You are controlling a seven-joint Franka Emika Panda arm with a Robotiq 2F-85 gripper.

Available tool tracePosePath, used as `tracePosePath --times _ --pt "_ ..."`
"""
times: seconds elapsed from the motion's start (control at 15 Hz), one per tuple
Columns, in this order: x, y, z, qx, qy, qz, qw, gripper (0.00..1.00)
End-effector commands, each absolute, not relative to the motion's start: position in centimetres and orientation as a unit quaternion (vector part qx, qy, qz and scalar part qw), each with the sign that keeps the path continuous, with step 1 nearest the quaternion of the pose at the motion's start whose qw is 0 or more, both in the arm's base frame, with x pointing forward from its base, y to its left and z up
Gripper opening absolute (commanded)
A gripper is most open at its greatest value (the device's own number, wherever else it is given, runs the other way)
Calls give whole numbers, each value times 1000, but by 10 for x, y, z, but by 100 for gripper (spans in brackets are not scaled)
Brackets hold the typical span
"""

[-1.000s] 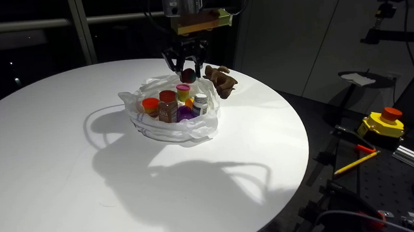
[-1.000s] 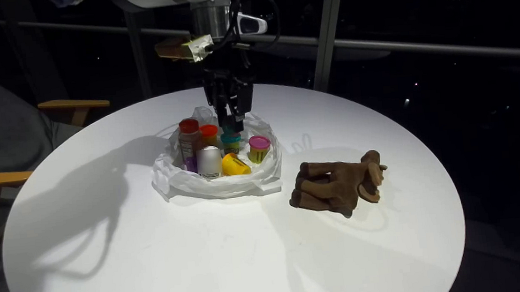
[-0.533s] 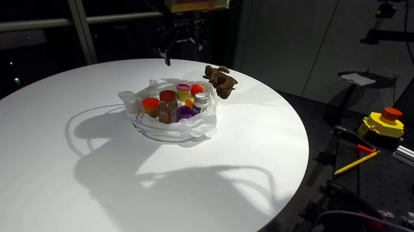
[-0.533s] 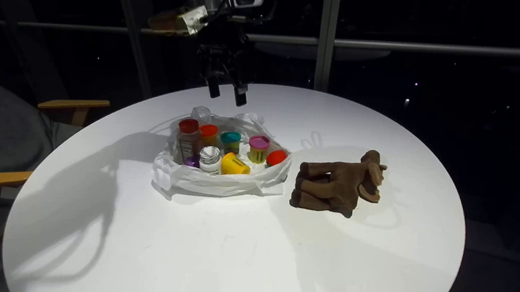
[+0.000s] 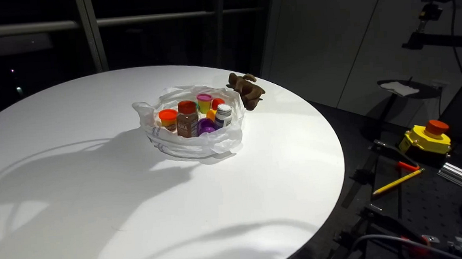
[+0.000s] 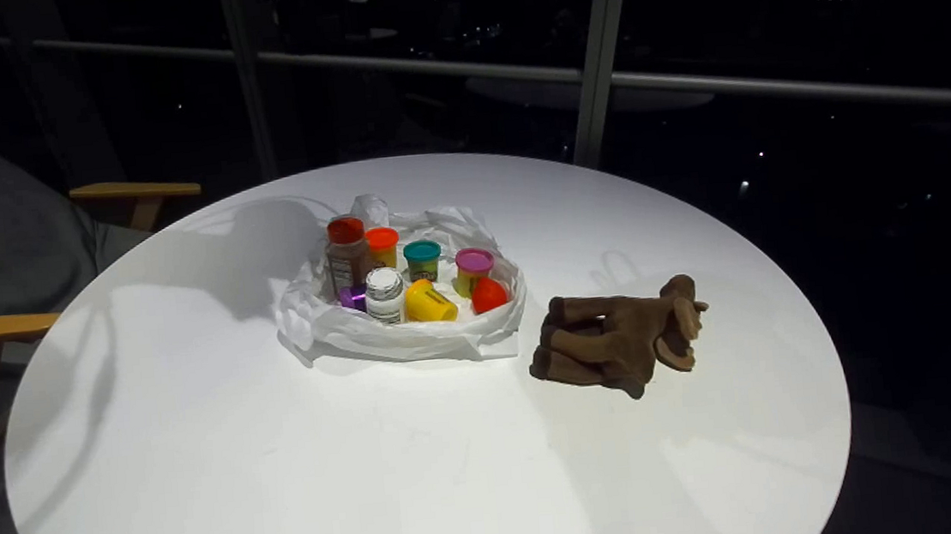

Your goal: Place the containers and strawberry toy in the white plastic

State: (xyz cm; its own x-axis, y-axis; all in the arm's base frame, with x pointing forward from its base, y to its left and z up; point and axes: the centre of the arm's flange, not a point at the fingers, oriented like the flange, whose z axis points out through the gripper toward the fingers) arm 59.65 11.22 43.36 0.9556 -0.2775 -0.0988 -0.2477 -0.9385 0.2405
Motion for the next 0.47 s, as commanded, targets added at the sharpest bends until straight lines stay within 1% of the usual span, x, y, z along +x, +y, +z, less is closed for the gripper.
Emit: tracePosePath --times 0.0,0.07,0.13,0.4 --pt "556 134 464 981 -95 -63 156 100" --pt "545 137 466 979 -79 -70 174 100" --pt "572 132 455 981 -102 -70 149 100" --pt "555 141 459 979 -87 -75 166 100"
